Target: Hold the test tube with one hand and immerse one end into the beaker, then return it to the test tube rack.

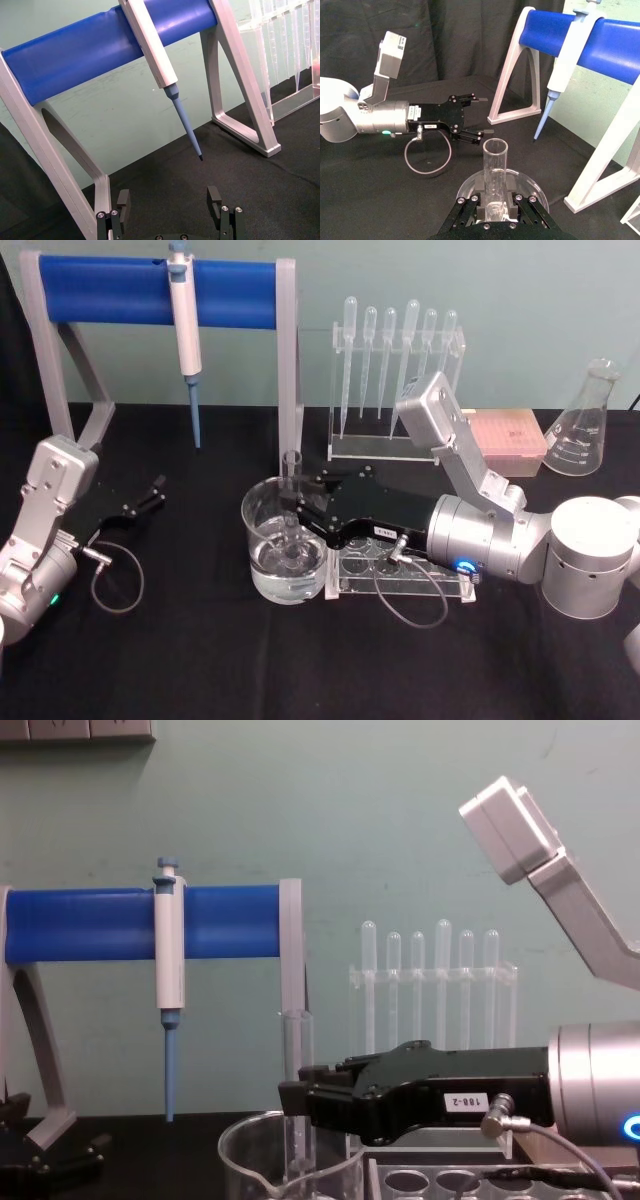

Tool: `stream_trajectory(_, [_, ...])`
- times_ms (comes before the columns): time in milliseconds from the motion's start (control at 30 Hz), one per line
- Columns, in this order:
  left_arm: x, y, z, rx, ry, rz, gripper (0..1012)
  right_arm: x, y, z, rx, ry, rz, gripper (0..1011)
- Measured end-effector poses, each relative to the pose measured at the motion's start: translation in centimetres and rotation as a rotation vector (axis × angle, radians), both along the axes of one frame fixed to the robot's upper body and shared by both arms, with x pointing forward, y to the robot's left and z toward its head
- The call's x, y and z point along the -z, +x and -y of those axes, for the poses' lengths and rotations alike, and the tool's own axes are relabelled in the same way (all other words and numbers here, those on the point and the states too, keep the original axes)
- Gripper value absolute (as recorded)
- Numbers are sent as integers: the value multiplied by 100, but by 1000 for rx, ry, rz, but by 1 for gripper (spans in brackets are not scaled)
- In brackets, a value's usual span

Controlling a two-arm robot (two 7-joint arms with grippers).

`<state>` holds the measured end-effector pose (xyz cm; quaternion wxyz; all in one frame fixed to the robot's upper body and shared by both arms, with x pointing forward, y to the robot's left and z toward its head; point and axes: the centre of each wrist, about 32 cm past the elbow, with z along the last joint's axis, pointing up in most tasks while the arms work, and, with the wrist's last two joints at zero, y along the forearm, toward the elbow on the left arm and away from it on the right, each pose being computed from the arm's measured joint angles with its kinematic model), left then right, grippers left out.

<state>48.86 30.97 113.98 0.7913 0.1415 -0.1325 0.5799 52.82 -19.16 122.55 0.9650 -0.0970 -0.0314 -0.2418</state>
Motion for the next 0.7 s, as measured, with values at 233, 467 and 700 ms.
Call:
stream_trajectory(233, [0,0,0,0,0,0,1000,26,1,-5,0,-5,0,241])
stream_trajectory(467, [0,0,0,0,0,0,1000,54,4,-6,0,-5,-11,241])
stream_trajectory(700, [0,0,0,0,0,0,1000,50,4,-5,0,-6,-10,241])
